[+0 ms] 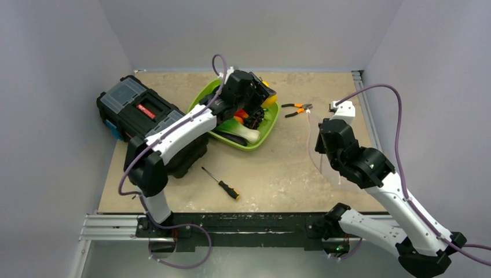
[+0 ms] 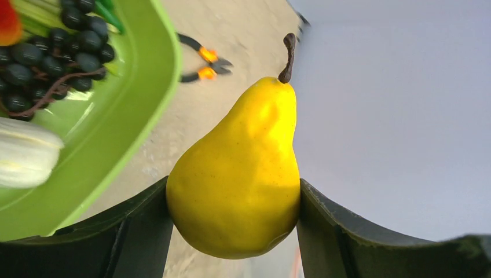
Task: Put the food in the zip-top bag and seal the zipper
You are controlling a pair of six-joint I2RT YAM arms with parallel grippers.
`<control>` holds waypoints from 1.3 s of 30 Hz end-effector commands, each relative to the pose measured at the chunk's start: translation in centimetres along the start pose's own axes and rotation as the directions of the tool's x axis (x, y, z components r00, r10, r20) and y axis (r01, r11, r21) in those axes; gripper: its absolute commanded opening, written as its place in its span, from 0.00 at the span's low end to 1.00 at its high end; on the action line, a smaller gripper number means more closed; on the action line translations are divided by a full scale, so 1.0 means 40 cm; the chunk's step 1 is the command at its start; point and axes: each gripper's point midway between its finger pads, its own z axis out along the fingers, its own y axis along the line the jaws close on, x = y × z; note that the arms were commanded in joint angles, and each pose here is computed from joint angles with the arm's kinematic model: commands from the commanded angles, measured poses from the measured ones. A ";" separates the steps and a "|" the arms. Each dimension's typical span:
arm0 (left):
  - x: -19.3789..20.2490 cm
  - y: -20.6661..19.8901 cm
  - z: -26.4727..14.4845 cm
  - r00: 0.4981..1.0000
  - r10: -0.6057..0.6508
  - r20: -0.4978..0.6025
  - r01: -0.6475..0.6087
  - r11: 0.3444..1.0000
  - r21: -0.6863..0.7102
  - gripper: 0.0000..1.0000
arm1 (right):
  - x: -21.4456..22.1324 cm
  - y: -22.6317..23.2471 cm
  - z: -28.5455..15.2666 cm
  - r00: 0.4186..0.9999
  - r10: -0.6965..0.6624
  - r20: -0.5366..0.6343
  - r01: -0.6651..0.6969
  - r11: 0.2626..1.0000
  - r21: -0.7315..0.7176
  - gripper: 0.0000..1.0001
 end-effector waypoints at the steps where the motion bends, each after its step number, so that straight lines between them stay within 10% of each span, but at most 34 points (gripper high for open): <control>1: 0.057 -0.094 -0.167 0.931 0.351 -0.105 -0.314 0.912 0.262 0.20 | -0.038 0.041 -0.015 0.998 0.039 0.047 -0.034 0.994 -0.108 0.01; 9: 0.071 -0.046 -0.418 0.670 0.742 0.007 -0.657 0.589 0.470 0.23 | -0.027 0.150 -0.024 1.000 -0.030 0.006 0.031 0.946 -0.322 0.00; 19: 0.166 0.052 -0.608 0.449 0.893 -0.033 -0.635 0.344 0.692 0.26 | 0.009 0.242 -0.012 0.987 -0.107 -0.124 0.044 0.902 -0.429 0.00; 31: 0.246 -0.048 -0.567 0.547 0.836 -0.046 -0.462 0.347 0.816 0.26 | -0.017 0.308 -0.046 0.986 -0.041 -0.162 -0.051 0.848 -0.528 0.00; 39: 0.250 -0.068 -0.464 0.652 0.730 -0.205 -0.394 0.557 0.731 0.23 | -0.051 0.287 -0.045 0.998 0.041 -0.050 -0.061 0.849 -0.525 0.00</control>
